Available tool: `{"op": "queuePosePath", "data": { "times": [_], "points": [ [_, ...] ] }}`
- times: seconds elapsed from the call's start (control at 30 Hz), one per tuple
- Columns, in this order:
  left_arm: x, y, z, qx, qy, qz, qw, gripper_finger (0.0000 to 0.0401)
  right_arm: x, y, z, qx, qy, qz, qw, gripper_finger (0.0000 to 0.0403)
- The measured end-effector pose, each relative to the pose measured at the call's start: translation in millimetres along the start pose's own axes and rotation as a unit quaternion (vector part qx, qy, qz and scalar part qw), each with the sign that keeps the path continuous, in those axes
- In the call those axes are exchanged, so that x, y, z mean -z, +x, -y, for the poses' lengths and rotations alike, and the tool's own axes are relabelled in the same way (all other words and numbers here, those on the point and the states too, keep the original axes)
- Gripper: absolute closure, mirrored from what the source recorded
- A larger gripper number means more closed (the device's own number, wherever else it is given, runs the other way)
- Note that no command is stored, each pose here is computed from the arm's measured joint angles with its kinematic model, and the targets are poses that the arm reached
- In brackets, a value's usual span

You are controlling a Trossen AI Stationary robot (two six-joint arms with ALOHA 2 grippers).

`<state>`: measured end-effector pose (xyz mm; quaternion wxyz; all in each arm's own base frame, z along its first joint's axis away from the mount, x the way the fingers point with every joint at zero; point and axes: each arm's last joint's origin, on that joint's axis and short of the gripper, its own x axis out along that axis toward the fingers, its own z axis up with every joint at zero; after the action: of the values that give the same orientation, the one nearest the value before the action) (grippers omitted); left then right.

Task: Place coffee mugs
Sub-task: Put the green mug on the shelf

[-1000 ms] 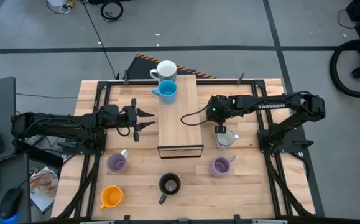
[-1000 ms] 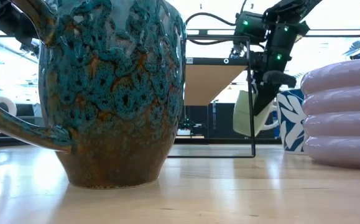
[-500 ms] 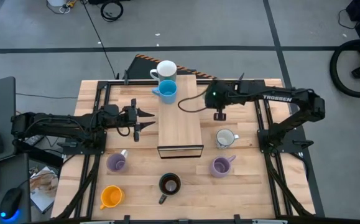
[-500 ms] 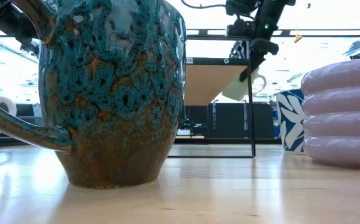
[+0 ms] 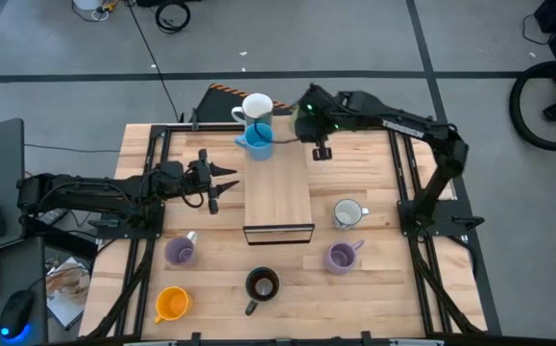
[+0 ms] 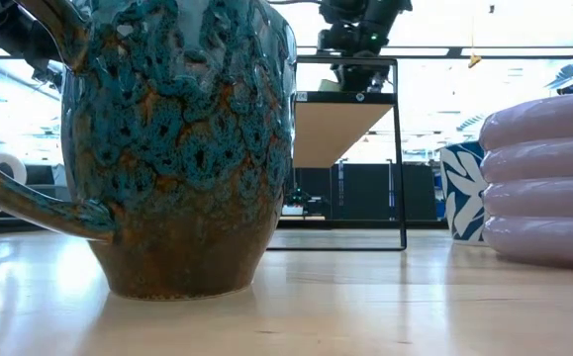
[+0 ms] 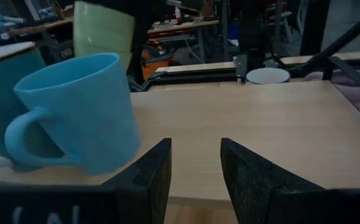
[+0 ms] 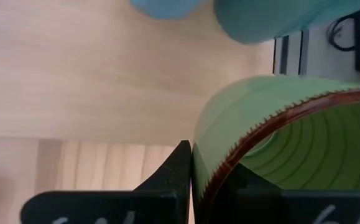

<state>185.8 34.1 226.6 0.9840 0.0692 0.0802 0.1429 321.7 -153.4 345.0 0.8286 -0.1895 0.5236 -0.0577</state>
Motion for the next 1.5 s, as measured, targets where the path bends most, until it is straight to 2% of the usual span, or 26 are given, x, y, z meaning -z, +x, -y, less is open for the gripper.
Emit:
{"op": "queuePosePath", "data": {
  "times": [0.23, 0.5, 0.83, 1.07, 1.5],
  "points": [
    [0.1, 0.0, 0.0, 0.0, -0.003, -0.001, 1.0, 0.0257, -11.4, 23.6, 17.2, -0.033, -0.012, -0.013, 0.999, 0.0368],
    [0.3, 0.0, 0.0, 0.0, -0.011, -0.002, 1.0, 0.0257, -13.5, 33.3, 19.7, -0.046, -0.014, -0.013, 0.999, 0.0364],
    [0.3, 0.0, 0.0, 0.0, -0.011, -0.002, 1.0, 0.0257, -16.9, 33.8, 24.8, -0.024, -0.015, 0.008, 1.0, 0.0302],
    [0.4, 0.0, 0.1, 0.0, -0.01, -0.002, 1.0, 0.0257, -17.3, 31.6, 25.6, -0.013, -0.038, 0.008, 0.999, 0.0262],
    [0.5, 0.0, 0.1, 0.0, -0.01, -0.002, 1.0, 0.0257, -19.1, 31.7, 26.3, -0.005, -0.099, 0.016, 0.995, 0.0254]
  ]
}}
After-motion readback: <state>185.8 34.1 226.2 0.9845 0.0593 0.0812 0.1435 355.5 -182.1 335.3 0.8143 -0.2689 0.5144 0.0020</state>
